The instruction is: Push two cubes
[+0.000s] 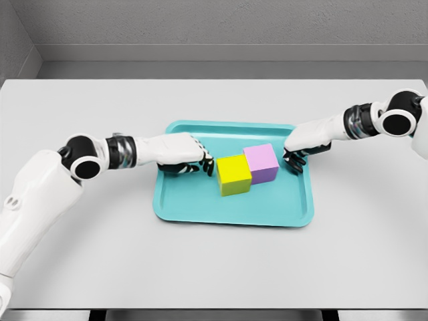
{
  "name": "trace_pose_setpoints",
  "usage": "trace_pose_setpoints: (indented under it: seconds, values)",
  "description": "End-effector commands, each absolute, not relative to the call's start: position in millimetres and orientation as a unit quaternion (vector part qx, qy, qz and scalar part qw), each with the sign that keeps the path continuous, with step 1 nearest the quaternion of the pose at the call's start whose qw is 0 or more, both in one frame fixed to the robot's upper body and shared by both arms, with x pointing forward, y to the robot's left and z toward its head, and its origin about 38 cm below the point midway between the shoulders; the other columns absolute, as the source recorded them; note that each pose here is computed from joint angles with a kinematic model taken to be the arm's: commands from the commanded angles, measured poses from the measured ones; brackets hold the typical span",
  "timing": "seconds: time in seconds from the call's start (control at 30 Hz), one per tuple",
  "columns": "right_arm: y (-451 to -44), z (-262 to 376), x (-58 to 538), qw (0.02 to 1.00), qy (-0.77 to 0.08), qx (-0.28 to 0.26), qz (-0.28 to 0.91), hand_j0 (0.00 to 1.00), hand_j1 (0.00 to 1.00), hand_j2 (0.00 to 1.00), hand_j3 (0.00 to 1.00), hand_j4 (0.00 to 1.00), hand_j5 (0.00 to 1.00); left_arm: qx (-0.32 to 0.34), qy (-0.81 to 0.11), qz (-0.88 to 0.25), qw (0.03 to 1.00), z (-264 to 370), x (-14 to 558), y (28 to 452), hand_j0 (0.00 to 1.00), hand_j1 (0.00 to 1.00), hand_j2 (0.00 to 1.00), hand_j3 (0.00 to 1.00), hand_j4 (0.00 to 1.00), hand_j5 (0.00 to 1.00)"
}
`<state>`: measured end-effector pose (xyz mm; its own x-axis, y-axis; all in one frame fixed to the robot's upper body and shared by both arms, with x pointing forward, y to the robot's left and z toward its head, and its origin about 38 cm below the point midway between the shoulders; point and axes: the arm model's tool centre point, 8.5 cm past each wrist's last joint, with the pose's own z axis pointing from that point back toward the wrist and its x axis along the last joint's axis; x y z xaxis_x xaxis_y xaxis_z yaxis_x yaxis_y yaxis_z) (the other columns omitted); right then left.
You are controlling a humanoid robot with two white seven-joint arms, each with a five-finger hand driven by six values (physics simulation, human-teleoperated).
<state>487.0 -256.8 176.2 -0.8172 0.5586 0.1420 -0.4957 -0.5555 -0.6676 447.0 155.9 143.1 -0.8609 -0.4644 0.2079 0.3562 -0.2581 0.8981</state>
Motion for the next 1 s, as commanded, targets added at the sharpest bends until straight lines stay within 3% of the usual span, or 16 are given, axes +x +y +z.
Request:
trace_pose_setpoints:
  seconds: [0.0,0.17,0.3,0.4,0.63,0.8,0.97]
  values:
    - [-276.0,173.5,489.6,0.278,-0.319,-0.090,0.902,0.15,0.15,0.15,0.15,0.15,0.15,0.054,-0.554,-0.790,0.258,149.8,446.5,163.0,0.50,0.50,0.50,0.50,0.50,0.50]
    - [-282.9,188.8,484.3,0.266,-0.322,-0.098,0.903,0.15,0.15,0.15,0.15,0.15,0.15,0.051,-0.579,-0.779,0.236,177.4,433.8,174.7,0.50,0.50,0.50,0.50,0.50,0.50]
    - [-283.6,189.0,483.2,0.265,-0.322,-0.098,0.904,0.16,0.16,0.16,0.16,0.16,0.16,0.038,-0.613,-0.769,0.180,218.2,388.6,187.3,0.49,0.49,0.49,0.49,0.49,0.49]
    - [-286.6,190.2,483.1,0.268,-0.321,-0.100,0.903,0.16,0.16,0.16,0.16,0.16,0.16,0.002,-0.635,-0.752,0.176,214.4,364.7,180.8,0.52,0.52,0.52,0.52,0.52,0.52]
    - [-287.8,200.3,496.3,0.276,-0.323,-0.115,0.898,0.16,0.16,0.16,0.16,0.16,0.16,0.006,-0.628,-0.756,0.185,213.6,362.3,193.0,0.55,0.55,0.55,0.55,0.55,0.55]
    - [-269.3,215.2,507.3,0.262,-0.334,-0.124,0.897,0.16,0.16,0.16,0.16,0.16,0.16,-0.049,-0.656,-0.731,0.179,192.6,354.0,144.7,0.61,0.61,0.61,0.61,0.61,0.61]
    - [-242.8,225.1,512.5,0.238,-0.345,-0.125,0.899,0.15,0.15,0.15,0.15,0.15,0.15,-0.098,-0.658,-0.729,0.161,178.0,337.3,107.4,0.55,0.55,0.55,0.55,0.55,0.55]
